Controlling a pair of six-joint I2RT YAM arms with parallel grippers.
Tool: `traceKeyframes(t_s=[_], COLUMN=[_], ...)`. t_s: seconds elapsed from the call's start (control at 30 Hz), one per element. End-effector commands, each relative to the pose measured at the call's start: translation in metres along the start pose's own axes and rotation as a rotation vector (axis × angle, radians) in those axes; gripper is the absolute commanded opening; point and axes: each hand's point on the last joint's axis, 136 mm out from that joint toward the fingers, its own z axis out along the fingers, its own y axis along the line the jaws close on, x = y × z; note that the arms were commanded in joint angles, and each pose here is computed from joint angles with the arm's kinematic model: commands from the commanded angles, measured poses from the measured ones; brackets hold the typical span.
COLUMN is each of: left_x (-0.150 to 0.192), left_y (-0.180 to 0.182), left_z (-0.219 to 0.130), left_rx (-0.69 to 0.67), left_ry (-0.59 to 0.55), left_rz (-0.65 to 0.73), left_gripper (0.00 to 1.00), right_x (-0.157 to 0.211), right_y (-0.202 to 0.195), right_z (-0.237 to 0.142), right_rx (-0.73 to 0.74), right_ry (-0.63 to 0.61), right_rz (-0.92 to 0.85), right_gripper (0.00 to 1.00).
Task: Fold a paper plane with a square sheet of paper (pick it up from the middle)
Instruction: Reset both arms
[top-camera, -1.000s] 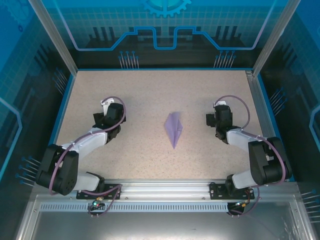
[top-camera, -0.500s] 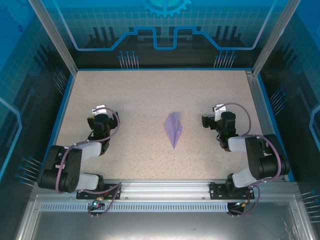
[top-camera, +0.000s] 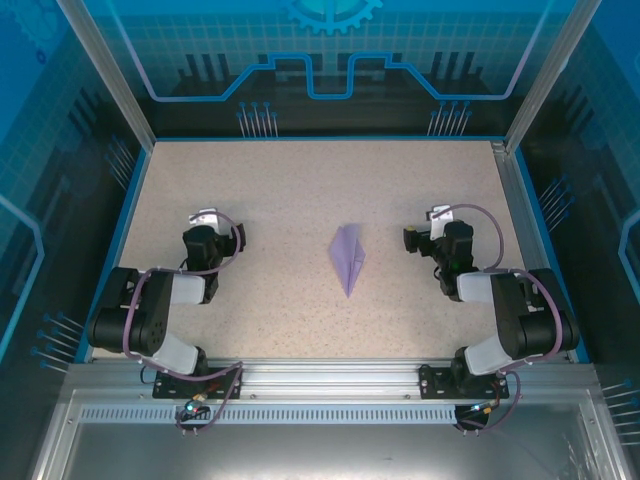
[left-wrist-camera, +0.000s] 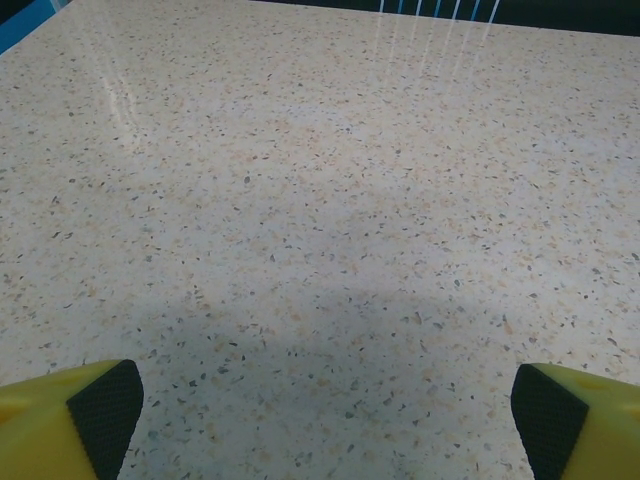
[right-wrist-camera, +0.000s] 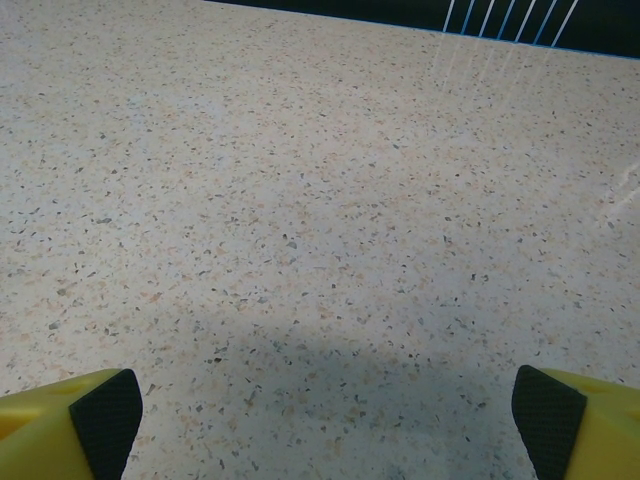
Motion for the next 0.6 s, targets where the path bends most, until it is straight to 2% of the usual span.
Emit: traceKeyframes(t_s=[0.0,0.57], left_x=[-0.0179,-0.0188], left_y=[-0.0079,-0.0082], left_z=[0.0008,0.0007], left_rx=[0.035,0.036], left_ry=[-0.050,-0.052], left_rz=[0.002,0.002], left_gripper=[0.99,0.99], right_x=[-0.0151,-0.0153], right_y=[-0.0065,-0.0051], right_z=[0.0023,0.0025], right_rx=[0.010,0.004], right_ry=[-0.045,-0.044], right_rz=[0.012,0.008], right_gripper=[0.99,0.99])
